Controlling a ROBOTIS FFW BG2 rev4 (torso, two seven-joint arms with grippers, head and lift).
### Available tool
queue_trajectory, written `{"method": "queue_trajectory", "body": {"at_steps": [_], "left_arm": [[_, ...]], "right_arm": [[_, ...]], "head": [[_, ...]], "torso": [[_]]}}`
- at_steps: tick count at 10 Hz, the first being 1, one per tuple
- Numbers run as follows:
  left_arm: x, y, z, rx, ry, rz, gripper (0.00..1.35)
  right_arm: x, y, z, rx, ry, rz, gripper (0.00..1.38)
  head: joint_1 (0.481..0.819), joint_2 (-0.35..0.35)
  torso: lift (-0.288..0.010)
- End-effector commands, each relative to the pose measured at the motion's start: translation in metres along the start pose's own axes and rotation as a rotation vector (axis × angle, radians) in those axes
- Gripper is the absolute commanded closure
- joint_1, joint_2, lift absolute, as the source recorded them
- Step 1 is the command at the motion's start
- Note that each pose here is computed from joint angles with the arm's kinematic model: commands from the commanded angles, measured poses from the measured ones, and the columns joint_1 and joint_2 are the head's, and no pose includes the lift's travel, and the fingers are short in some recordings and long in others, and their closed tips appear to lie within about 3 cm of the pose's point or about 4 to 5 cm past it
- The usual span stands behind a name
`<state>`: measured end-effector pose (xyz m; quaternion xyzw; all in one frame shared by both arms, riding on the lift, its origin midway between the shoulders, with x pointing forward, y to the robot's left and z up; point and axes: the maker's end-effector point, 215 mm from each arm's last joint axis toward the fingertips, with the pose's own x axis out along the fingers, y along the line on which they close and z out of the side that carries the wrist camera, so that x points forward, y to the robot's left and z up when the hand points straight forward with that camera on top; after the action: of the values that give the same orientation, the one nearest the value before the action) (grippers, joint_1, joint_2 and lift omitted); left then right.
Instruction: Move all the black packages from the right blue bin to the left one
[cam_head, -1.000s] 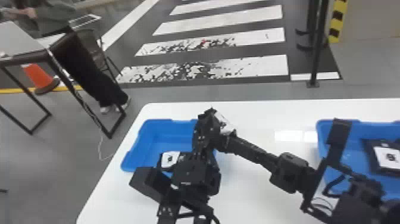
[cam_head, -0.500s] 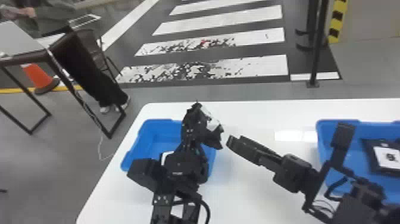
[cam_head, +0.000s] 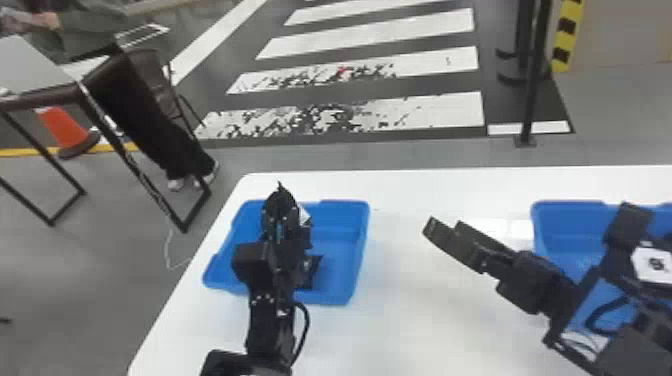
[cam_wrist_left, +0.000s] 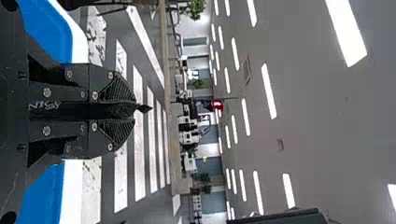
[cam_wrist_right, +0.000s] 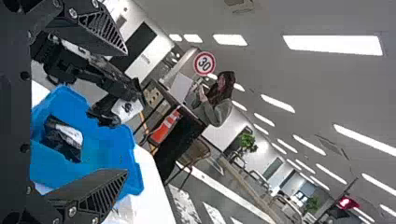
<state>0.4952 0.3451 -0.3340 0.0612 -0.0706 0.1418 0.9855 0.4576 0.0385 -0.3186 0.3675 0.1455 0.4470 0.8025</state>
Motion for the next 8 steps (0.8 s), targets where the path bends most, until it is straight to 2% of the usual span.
{"method": "queue_trajectory", "body": {"at_steps": [1, 2, 3, 4, 5, 6, 8], "left_arm": [[-0.009, -0.006, 0.026, -0.071, -0.087, -0.007, 0.22], [-0.018, -0.013, 0.052, -0.115, -0.162, -0.019, 0.04], [-0.028, -0.022, 0.076, -0.134, -0.196, -0.042, 0.12], [-0.040, -0.024, 0.090, -0.164, -0.194, -0.063, 0.12], [-0.053, -0.025, 0.100, -0.189, -0.186, -0.076, 0.11], [-0.064, -0.030, 0.103, -0.206, -0.138, -0.109, 0.11], [-0.081, -0.045, 0.092, -0.189, -0.029, -0.176, 0.11]], "right_arm": [[-0.029, -0.034, 0.032, -0.161, 0.008, -0.126, 0.14], [-0.056, -0.047, 0.046, -0.231, 0.018, -0.246, 0.14], [-0.085, -0.055, 0.061, -0.294, 0.001, -0.390, 0.14], [-0.104, -0.061, 0.065, -0.305, -0.008, -0.500, 0.14], [-0.127, -0.074, 0.073, -0.333, -0.022, -0.627, 0.14], [-0.149, -0.093, 0.076, -0.358, -0.007, -0.745, 0.14], [-0.187, -0.153, 0.076, -0.369, 0.069, -0.933, 0.12]], "head": [[0.695, 0.350], [0.695, 0.350], [0.695, 0.350], [0.695, 0.301], [0.695, 0.252], [0.695, 0.232], [0.695, 0.155]], "torso": [[-0.132], [-0.132], [-0.132], [-0.132], [-0.132], [-0.132], [-0.132]]}}
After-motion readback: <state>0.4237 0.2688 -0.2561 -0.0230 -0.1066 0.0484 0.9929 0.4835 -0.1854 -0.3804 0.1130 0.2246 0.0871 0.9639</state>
